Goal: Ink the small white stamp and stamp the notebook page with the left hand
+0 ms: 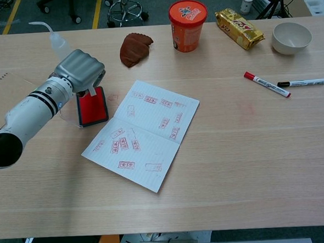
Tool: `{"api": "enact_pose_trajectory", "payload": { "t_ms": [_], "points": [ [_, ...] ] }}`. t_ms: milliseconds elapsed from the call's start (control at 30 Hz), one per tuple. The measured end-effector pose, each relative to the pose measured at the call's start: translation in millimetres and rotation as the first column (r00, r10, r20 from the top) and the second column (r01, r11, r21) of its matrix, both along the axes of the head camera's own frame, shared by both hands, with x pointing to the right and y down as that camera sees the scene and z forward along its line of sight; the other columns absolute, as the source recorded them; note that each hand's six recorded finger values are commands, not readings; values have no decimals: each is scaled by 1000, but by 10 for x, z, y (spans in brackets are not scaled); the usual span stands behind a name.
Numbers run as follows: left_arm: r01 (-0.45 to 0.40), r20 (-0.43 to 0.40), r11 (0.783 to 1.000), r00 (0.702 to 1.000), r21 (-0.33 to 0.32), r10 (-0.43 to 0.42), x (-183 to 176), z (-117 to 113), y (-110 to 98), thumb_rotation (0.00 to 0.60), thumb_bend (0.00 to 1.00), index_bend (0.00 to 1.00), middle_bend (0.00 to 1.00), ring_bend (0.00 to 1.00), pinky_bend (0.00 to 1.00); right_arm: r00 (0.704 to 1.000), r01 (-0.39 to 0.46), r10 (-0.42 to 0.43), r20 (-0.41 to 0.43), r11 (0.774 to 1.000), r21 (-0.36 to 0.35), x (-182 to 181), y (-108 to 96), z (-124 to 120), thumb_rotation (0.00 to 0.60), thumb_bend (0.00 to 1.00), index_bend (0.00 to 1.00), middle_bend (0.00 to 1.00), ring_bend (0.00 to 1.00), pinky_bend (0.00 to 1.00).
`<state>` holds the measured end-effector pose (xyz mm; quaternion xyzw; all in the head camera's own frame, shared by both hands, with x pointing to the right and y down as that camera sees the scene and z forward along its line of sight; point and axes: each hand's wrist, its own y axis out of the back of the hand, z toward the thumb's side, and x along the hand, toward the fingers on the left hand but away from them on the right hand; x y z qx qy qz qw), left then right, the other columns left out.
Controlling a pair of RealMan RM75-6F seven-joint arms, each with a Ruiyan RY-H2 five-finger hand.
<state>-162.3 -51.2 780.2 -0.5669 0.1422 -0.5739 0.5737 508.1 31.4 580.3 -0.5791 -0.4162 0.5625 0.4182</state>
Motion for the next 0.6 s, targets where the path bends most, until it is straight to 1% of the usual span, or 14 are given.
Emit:
{"api": "enact_pose_trajectory", "payload": {
  "t_ms": [300,600],
  "points": [
    [23,15,1000,1000,5,-23,-128,118,-19,600,275,573,987,1000,1000,1000,-4,4,-7,1000,3,-3,6,-20,600,68,433,509,408,517],
    [26,12,1000,1000,-5,-26,-125,196,23,600,275,574,987,1000,1000,1000,-5,5,-7,1000,3,-3,5,-25,600,68,432,509,408,517]
  ]
}}
